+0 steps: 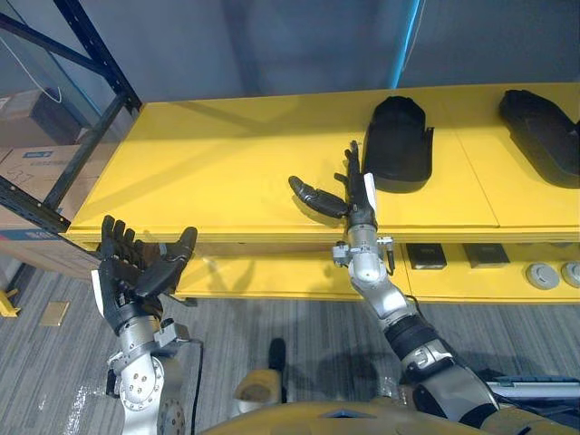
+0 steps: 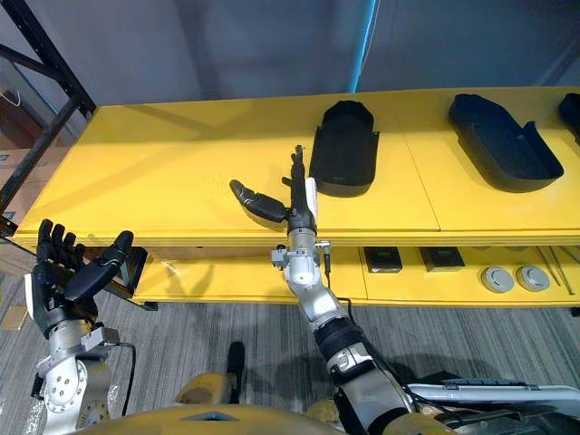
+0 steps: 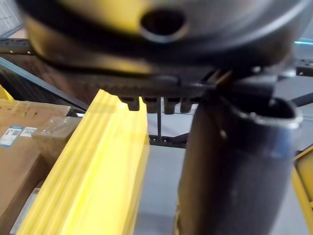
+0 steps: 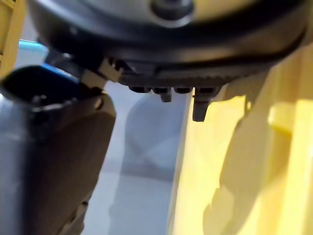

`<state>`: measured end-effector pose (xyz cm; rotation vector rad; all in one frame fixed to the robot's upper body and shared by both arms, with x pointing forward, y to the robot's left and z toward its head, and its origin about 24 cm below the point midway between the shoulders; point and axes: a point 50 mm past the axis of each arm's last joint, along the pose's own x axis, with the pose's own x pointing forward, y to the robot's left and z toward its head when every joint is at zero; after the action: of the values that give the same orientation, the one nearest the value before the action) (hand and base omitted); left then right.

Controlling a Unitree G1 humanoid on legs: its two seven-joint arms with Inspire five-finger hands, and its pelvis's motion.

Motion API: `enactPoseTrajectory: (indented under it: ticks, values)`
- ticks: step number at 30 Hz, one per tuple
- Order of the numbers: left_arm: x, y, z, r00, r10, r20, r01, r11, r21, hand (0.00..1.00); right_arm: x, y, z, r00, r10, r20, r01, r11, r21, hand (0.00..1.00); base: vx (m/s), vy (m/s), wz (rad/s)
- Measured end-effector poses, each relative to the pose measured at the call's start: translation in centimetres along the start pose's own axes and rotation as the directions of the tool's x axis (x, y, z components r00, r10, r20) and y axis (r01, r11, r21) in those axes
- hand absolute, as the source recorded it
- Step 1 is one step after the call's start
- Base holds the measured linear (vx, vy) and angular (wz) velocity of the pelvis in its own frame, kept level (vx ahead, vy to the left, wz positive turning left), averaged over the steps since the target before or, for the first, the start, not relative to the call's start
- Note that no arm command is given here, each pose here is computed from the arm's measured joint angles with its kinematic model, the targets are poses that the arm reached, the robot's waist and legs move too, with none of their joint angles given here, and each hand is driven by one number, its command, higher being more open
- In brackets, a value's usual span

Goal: Walk over and take three plastic housings, then place them on the shelf

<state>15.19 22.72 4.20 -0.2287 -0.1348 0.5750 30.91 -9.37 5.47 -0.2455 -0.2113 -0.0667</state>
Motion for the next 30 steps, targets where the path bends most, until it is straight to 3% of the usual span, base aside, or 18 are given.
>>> enactPoseTrajectory:
  ticks: [30]
  values:
    - [-0.4,-1.5,-0.5,0.997,-0.071,-0.028,0.070,0.997,-0.028,1.00,0.5,-0.5,0.5,0.999,-0.048,0.003,0.048,0.999,0.017,1.00,-0.01,-0.010,-0.03]
